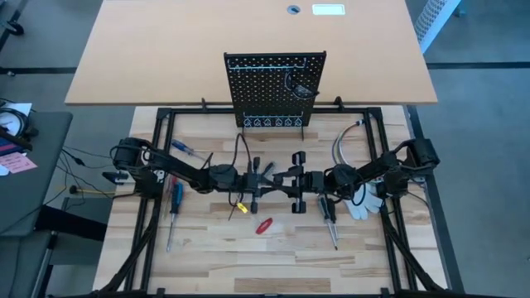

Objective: Hang tools onto peg board
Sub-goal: Hang the top black screwdriver on the pegboard

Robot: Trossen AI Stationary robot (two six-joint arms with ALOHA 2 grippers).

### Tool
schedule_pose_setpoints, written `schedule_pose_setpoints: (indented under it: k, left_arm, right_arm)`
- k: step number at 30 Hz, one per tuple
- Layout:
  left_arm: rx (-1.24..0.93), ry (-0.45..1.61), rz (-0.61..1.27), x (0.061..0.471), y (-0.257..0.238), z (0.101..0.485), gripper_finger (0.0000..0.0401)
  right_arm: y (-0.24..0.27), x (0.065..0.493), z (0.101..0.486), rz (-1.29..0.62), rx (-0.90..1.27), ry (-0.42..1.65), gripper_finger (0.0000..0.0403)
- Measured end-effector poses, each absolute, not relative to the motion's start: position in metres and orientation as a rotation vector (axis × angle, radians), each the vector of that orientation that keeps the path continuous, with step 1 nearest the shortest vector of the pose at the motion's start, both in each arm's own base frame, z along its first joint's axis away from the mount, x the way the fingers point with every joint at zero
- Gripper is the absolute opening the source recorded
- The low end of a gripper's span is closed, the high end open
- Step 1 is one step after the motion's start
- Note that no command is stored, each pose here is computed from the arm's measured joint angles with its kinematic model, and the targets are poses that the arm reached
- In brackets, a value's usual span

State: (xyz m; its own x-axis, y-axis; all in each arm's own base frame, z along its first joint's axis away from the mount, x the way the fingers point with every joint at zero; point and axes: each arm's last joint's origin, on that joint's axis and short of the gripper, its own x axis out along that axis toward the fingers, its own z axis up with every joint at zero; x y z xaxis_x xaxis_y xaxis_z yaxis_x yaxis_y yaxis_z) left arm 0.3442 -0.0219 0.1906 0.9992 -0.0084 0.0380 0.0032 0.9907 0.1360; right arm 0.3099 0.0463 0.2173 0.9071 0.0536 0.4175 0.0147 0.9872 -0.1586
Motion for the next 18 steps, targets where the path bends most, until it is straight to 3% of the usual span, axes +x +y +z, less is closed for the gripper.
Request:
schedule_pose_setpoints:
  k: [3, 11, 18]
  left_arm:
    - [0.116, -0.006, -0.008, 0.344, -0.022, 0.187, 0.0006]
    - [0.084, 0.040, 0.041, 0.344, -0.020, 0.185, 0.0003]
    - [0.078, 0.076, 0.057, 0.343, -0.019, 0.181, 0.0001]
  right_arm:
    - [0.045, 0.309, 0.213, -0.002, -0.117, -0.406, 0.0123]
    - [0.045, 0.310, 0.204, -0.024, -0.104, -0.291, 0.0229]
    - [0.054, 0.295, 0.226, -0.166, -0.218, -0.173, 0.0218]
